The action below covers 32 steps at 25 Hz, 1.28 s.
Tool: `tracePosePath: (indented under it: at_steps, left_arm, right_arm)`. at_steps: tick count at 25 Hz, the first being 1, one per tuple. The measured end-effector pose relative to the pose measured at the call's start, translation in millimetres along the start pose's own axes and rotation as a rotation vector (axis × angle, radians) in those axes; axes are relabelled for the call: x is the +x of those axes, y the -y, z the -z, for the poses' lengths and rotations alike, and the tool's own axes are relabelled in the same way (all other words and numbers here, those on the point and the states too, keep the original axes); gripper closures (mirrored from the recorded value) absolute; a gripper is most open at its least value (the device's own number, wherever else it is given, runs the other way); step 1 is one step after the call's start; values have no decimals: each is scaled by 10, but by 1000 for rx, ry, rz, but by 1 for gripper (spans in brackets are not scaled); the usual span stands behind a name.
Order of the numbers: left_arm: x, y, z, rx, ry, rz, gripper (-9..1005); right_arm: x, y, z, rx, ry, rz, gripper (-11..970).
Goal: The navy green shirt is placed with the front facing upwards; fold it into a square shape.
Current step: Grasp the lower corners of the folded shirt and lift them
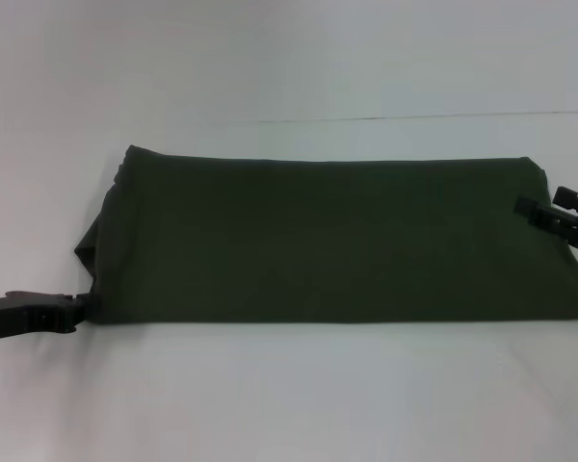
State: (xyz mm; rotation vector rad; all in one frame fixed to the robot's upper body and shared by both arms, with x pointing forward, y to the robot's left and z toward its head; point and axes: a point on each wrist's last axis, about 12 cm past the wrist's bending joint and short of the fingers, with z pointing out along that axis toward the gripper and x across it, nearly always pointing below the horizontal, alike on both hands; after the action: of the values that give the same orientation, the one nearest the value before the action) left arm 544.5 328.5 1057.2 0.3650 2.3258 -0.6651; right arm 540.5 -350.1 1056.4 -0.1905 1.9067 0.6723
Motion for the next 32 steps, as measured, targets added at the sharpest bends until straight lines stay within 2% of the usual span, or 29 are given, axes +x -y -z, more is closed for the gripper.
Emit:
tracePosePath:
  at_steps: [7,12,16,22,32]
  left_arm:
    - [-40,19,-12,11,12,-2,996]
    - [-94,58,-24,39,31,-3,993]
    - [-136,89,-23,66,62,6,991]
    - [-151,102,-20,77,74,10,988]
    - [-154,97,-20,73,78,12,983]
  right_arm:
    - [82,74,185,21,-14,-10,89]
    - [265,195,483,103,-39,-60,89]
    - [403,207,610,129,-69,-85,89]
    - [543,157,605,131,-106,-107,88]
    - [594,95,500,111,-115,-122,88]
